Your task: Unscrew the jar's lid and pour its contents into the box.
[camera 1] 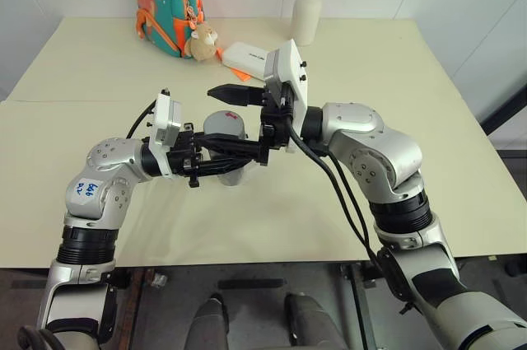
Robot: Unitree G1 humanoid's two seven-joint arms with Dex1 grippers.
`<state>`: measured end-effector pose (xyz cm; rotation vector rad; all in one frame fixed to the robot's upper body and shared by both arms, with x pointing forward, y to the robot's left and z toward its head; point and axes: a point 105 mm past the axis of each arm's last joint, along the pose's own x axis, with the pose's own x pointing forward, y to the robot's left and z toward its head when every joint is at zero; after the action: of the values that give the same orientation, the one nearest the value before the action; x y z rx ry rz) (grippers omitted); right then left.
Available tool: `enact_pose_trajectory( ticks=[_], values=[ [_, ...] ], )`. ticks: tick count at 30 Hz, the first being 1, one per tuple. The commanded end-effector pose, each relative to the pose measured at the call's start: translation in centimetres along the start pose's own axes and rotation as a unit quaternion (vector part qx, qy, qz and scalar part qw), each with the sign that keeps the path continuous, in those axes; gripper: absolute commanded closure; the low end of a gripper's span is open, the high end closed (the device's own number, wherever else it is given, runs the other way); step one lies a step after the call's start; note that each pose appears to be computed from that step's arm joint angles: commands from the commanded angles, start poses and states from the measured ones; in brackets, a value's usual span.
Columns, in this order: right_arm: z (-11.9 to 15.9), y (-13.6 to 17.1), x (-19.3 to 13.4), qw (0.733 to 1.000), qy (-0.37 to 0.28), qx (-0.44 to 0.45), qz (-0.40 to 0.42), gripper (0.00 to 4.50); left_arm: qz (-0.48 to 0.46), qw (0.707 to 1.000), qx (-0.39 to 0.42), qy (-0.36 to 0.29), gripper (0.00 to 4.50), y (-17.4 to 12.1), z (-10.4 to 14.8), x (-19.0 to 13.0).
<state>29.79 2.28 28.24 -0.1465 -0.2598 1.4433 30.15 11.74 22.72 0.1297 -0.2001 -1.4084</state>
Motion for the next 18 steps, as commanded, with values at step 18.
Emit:
enact_pose_trajectory(
  ticks=[18],
  values=[
    [0.3,-2.1,-4.4,1.0,0.0,-0.004,-0.018,0.01,-0.003,0.999,0.034,-0.012,2.53,-0.3,1.4,0.2]
  ],
)
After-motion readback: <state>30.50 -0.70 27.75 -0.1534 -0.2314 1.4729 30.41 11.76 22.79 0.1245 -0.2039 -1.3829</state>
